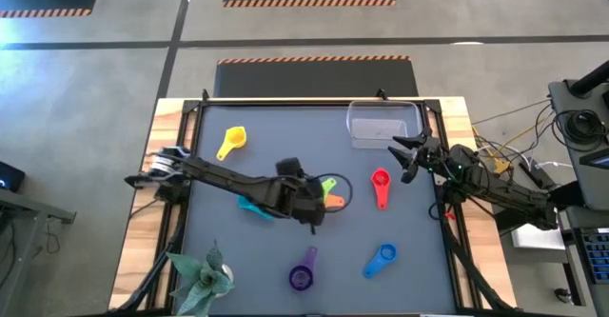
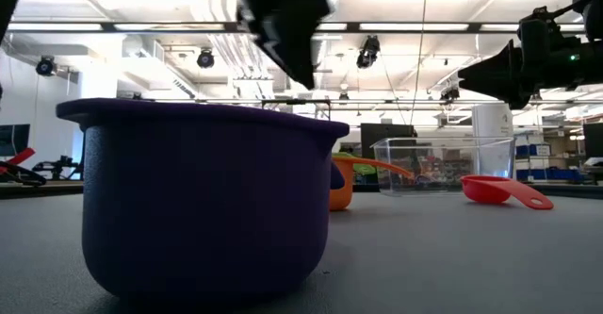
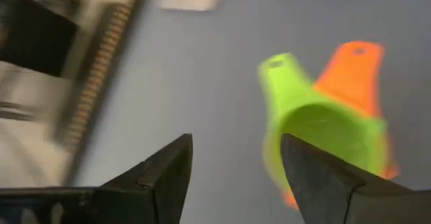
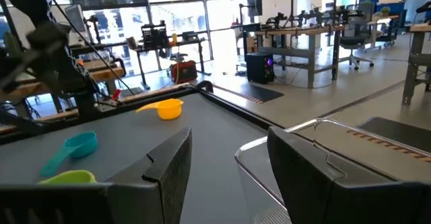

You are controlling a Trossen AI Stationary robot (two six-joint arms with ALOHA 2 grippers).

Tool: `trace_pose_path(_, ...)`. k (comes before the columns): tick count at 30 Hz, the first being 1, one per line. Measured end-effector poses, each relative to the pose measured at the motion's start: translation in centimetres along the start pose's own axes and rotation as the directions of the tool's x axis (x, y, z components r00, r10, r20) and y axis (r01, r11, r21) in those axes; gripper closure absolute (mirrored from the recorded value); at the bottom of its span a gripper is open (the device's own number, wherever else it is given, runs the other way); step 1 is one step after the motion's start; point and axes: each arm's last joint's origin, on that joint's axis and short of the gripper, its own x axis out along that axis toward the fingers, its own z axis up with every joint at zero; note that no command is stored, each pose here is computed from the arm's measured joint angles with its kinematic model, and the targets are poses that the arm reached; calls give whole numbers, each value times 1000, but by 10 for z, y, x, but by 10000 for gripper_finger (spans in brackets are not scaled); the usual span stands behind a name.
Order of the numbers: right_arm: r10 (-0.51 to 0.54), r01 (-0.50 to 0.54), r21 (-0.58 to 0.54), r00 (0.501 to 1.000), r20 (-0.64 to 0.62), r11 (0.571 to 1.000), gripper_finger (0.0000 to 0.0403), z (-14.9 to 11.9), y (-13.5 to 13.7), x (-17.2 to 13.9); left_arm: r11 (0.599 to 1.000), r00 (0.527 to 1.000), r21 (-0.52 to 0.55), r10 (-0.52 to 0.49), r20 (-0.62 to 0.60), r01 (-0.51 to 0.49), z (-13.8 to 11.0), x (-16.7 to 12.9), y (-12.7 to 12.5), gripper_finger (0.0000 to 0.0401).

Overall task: Nest measuring cups in basket
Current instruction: Stack the violet measuring cup on top of the light green measuring cup

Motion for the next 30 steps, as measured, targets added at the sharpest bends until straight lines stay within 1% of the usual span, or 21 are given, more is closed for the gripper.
trace_pose_path(2,0,0,1,1000,0,1000,220,0,0,0,1000,1000,-13,17,8,-17,-13,-9,12,202)
trace_pose_path(5,0,0,0,1000,0,1000,220,0,0,0,994,999,-110,-12,42,17,-42,-21,24,217)
trace_pose_path(7,0,0,1,1000,0,1000,220,0,0,0,980,993,-187,-47,104,66,-66,-25,27,231)
trace_pose_path(9,0,0,0,1000,-1,1000,220,0,0,0,948,972,-273,-104,213,161,-85,-28,29,247)
trace_pose_path(11,0,0,0,1000,0,1000,220,0,0,0,897,917,-338,-154,368,286,-97,-31,32,265)
trace_pose_path(13,0,0,1,1000,0,1000,220,0,0,0,839,834,-371,-162,527,398,-107,-32,35,283)
trace_pose_path(15,0,0,0,1000,0,1000,220,0,0,0,781,746,-394,-135,652,485,-115,-34,41,299)
trace_pose_path(16,0,0,1,1000,0,1000,220,0,0,0,751,709,-407,-113,696,520,-120,-34,44,307)
trace_pose_path(18,0,0,0,1000,-1,1000,220,0,0,0,692,661,-457,-39,750,559,-127,-34,50,319)
trace_pose_path(19,0,0,0,1000,0,1000,220,0,0,0,675,651,-480,-1,759,560,-130,-33,52,323)
trace_pose_path(21,0,0,1,1000,0,1000,220,0,0,0,673,643,-505,57,764,541,-135,-31,53,326)
trace_pose_path(23,0,0,1,1000,0,1000,220,0,0,0,672,622,-501,76,779,545,-134,-30,53,327)
trace_pose_path(25,0,0,0,1000,0,1000,220,0,0,0,685,608,-489,83,789,540,-132,-28,52,327)
trace_pose_path(28,0,0,1,1000,0,1000,220,0,0,0,737,604,-458,85,792,497,-124,-27,47,327)
trace_pose_path(30,0,0,0,1000,0,1000,220,0,0,0,769,583,-424,82,808,478,-114,-32,46,327)
